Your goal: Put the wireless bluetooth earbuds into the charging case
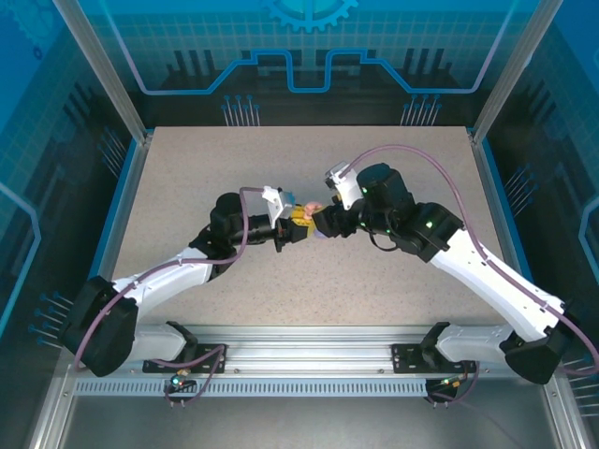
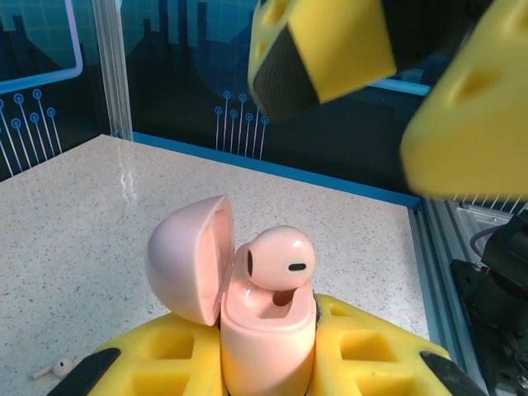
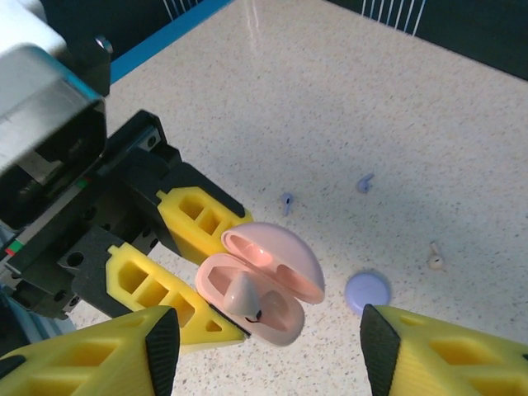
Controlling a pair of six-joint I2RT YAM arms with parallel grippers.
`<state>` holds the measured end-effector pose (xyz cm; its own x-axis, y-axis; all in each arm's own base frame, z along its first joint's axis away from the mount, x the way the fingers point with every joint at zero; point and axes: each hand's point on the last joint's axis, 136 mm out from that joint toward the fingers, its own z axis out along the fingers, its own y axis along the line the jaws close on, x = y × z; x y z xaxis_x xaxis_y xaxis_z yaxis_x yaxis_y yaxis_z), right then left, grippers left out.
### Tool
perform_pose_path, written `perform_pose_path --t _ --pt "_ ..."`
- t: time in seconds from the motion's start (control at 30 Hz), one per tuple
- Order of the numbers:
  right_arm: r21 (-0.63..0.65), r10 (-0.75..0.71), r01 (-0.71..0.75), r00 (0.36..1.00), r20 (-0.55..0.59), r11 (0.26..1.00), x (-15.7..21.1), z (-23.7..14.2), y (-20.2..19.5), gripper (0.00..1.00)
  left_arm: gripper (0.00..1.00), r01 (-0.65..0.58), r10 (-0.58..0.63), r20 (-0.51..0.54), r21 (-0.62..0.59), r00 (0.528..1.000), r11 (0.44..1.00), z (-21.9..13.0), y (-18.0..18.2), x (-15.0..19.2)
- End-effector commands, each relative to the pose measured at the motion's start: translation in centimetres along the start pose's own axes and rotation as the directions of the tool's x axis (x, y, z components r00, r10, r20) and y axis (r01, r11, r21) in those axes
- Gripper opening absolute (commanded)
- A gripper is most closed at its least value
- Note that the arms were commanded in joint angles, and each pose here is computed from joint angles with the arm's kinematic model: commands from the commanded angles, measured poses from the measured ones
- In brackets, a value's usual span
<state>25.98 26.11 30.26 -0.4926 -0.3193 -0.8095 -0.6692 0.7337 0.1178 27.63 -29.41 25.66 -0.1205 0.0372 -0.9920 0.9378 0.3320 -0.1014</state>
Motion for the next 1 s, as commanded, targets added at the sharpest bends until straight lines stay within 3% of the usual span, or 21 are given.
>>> perform_pose_path --t 0.0,0.97 --pt "-0.040 0.018 -0.020 0.999 -0.042 0.999 0.3 0.5 0.6 0.64 0.00 -0.016 0.016 0.026 0.002 1.000 1.000 0.3 -0.1 -1.5" --pt "0.090 0.055 -0.045 0.992 -0.114 0.995 3.1 0.6 -2.6 0.64 0.00 -0.022 0.022 0.030 -0.022 0.999 1.000 0.0 0.1 -1.6"
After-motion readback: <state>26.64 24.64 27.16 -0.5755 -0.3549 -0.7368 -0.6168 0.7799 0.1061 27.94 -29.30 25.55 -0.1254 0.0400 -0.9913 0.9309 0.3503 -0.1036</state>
